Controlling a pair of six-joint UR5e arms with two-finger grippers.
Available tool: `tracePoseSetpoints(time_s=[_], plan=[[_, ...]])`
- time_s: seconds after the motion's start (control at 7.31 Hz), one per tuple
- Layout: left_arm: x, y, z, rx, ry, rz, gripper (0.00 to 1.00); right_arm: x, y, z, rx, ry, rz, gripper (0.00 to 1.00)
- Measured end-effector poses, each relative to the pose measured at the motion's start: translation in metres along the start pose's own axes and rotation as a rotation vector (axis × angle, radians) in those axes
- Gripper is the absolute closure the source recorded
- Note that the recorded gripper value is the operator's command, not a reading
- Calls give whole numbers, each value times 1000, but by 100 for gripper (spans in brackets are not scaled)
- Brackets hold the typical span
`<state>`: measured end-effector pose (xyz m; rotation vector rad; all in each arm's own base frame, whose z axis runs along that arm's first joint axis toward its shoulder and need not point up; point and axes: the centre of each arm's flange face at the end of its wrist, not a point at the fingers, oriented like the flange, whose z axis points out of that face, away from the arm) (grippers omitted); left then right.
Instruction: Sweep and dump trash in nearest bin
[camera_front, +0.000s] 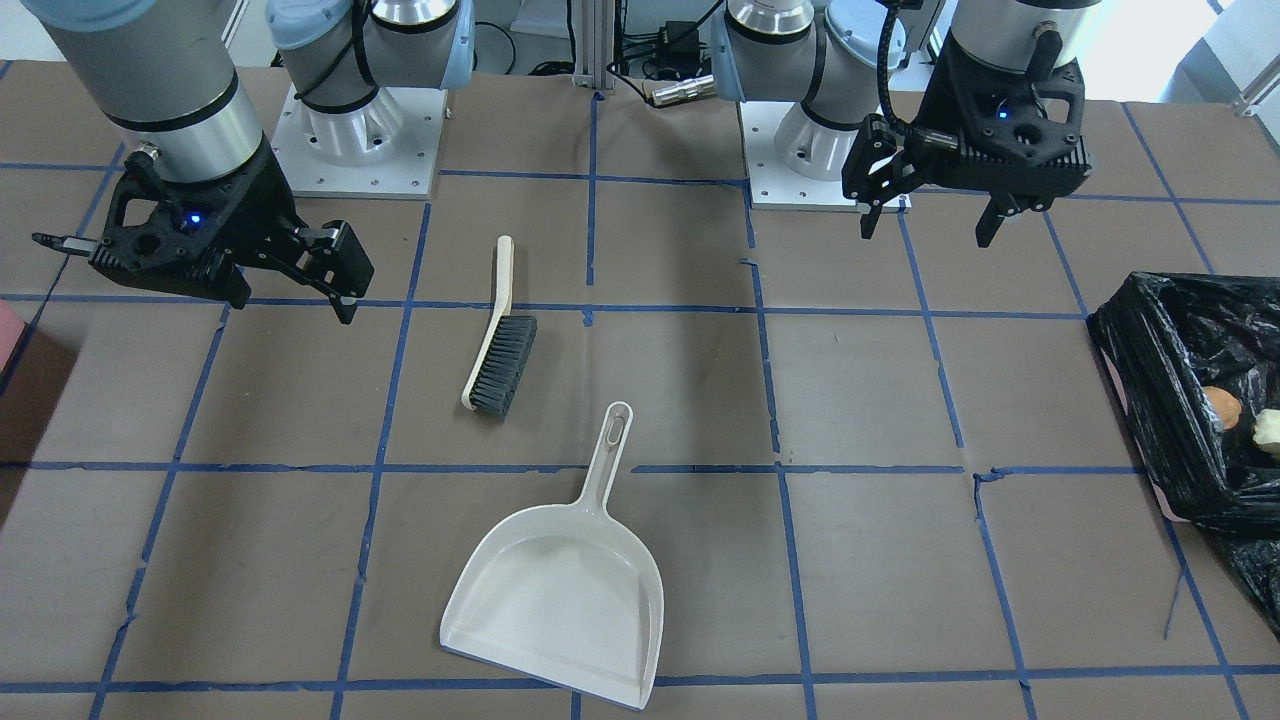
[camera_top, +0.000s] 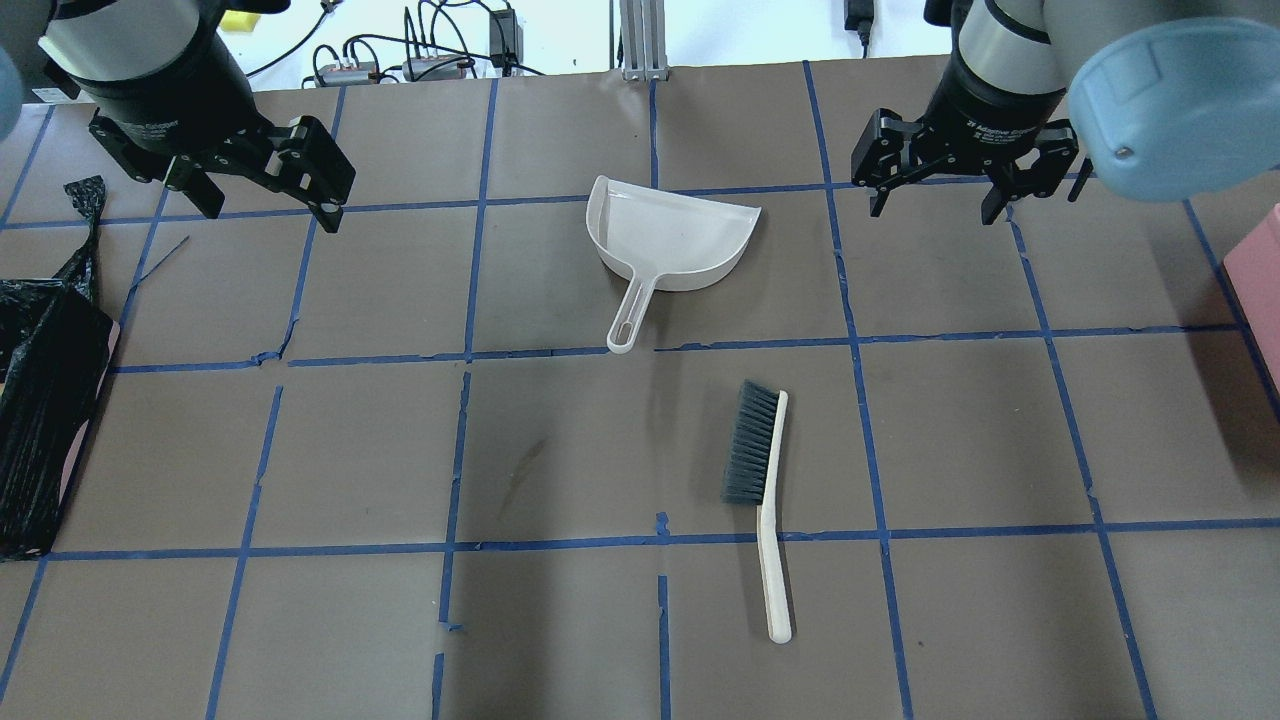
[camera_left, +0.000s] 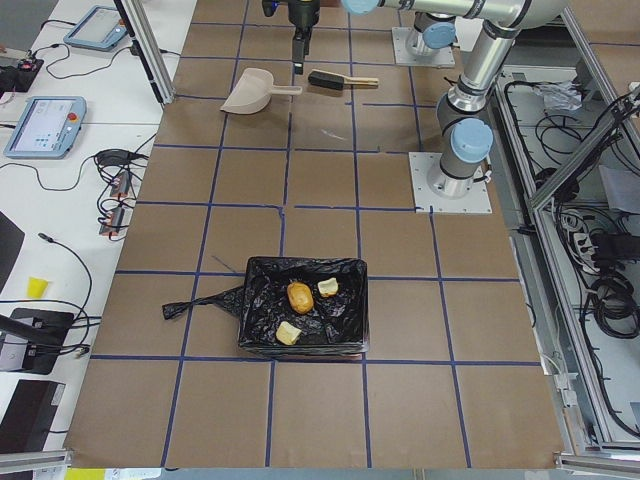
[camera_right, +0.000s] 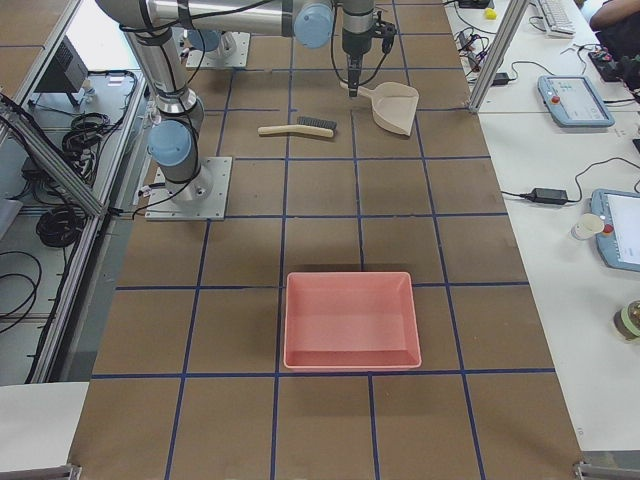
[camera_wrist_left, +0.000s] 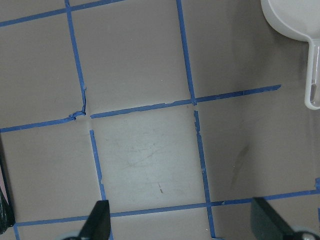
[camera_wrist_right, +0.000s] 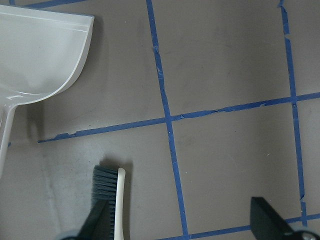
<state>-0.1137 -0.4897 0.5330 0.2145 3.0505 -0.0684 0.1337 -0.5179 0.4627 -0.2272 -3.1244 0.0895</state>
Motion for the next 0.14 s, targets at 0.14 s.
tracePoseSetpoints(time_s=[0.14], plan=[[0,0,0,-1,1,0,0,0,0,0,0,0,0,0]])
